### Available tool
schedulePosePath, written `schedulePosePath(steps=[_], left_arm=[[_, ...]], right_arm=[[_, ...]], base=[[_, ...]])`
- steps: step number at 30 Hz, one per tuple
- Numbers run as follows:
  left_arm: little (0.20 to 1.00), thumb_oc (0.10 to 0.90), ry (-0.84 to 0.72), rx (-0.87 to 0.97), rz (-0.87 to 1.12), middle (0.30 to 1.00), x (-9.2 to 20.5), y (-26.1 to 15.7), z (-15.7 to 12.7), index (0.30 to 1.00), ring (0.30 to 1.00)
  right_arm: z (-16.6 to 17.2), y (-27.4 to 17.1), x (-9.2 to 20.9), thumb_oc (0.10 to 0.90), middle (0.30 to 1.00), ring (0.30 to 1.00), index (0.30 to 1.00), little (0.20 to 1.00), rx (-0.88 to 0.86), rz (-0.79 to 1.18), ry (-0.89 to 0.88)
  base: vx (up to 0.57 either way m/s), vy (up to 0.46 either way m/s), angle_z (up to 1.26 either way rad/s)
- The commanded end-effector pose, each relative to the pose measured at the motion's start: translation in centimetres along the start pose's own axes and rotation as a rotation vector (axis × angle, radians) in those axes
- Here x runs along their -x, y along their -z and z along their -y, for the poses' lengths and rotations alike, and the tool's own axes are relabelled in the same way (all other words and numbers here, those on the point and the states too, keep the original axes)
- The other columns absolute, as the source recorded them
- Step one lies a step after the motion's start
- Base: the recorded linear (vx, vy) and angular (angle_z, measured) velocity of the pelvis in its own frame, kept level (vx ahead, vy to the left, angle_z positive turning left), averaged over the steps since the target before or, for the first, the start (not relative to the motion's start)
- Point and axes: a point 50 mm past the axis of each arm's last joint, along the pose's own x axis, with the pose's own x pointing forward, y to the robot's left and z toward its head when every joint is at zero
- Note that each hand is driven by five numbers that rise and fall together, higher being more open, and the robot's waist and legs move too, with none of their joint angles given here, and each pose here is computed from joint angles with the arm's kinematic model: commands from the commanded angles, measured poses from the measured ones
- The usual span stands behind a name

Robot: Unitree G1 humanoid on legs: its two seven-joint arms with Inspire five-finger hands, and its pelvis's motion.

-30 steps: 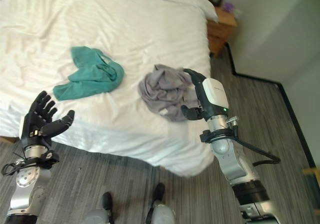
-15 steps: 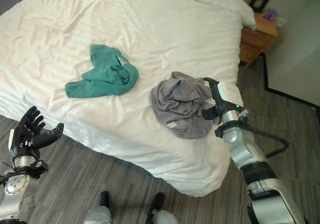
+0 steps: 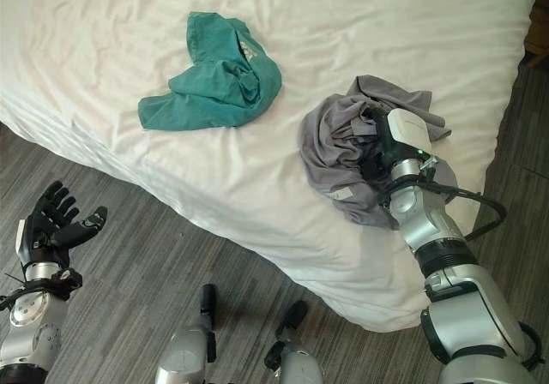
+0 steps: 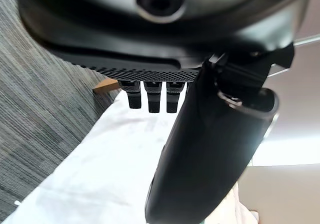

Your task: Pick up bed clothes into laundry basket.

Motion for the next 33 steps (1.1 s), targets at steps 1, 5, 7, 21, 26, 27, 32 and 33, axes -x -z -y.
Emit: schedulePosePath(steps=[1,5,7,21,26,27,32,33], left_arm=[[0.900,0.800,0.072,-0.091,0.408,0.900,-2.5,-8.7,0.8,0.900,0.900],[0.900,0.800,0.103,-0.218,0.769,0.900,-2.8,-17.3,2.8,0.900,0.900],[0.900,0.800,0.084,-0.250,0.813,0.900,-2.8,-18.4,3.0,0.900,0.900],[0.900,0.800,-0.493,-1.335,0.149,0.900,-3.3,-11.3,-10.2,0.900,0.900],[0.900,0.800,-0.403,-1.361,-0.213,0.900,-2.2,-4.9,-12.7,0.900,0.900],[0.867,0.778,-0.357,-1.336,-0.295,0.867,-1.9,-3.3,-12.7,0.867,0.867],[0.300,0.400,0.123,-1.266,-1.008,0.300,4.0,11.3,-10.2,0.300,0.300],[0.300,0.400,0.186,-1.232,-1.084,0.300,5.8,13.2,-9.3,0.300,0.300]], right_arm=[[3.5,-4.0,-1.3,0.400,0.300,0.300,0.300,0.300,-0.030,0.171,0.089],[11.7,-7.6,-0.1,0.400,0.300,0.300,0.300,0.300,-0.128,0.371,0.365],[13.3,-8.2,0.5,0.400,0.300,0.300,0.300,0.300,-0.148,0.410,0.431],[16.1,11.9,14.4,0.400,0.300,0.300,0.300,0.300,-0.034,-0.310,0.698],[11.5,18.0,19.5,0.400,0.300,0.300,0.300,0.300,-0.057,-0.664,0.604],[10.7,18.2,19.6,0.400,0.300,0.300,0.300,0.300,-0.093,-0.680,0.587],[9.3,17.3,17.1,0.400,0.300,0.300,0.300,0.300,-0.220,-0.608,0.528],[9.5,17.1,16.7,0.400,0.300,0.300,0.300,0.300,-0.223,-0.596,0.535]], base=[[0.05,0.005,0.01],[0.04,-0.002,-0.27],[0.05,0.017,-0.53],[0.16,0.203,-1.15],[0.05,0.121,-0.41],[0.01,0.160,-0.22],[0.00,0.126,-0.33],[0.02,0.156,-0.10]])
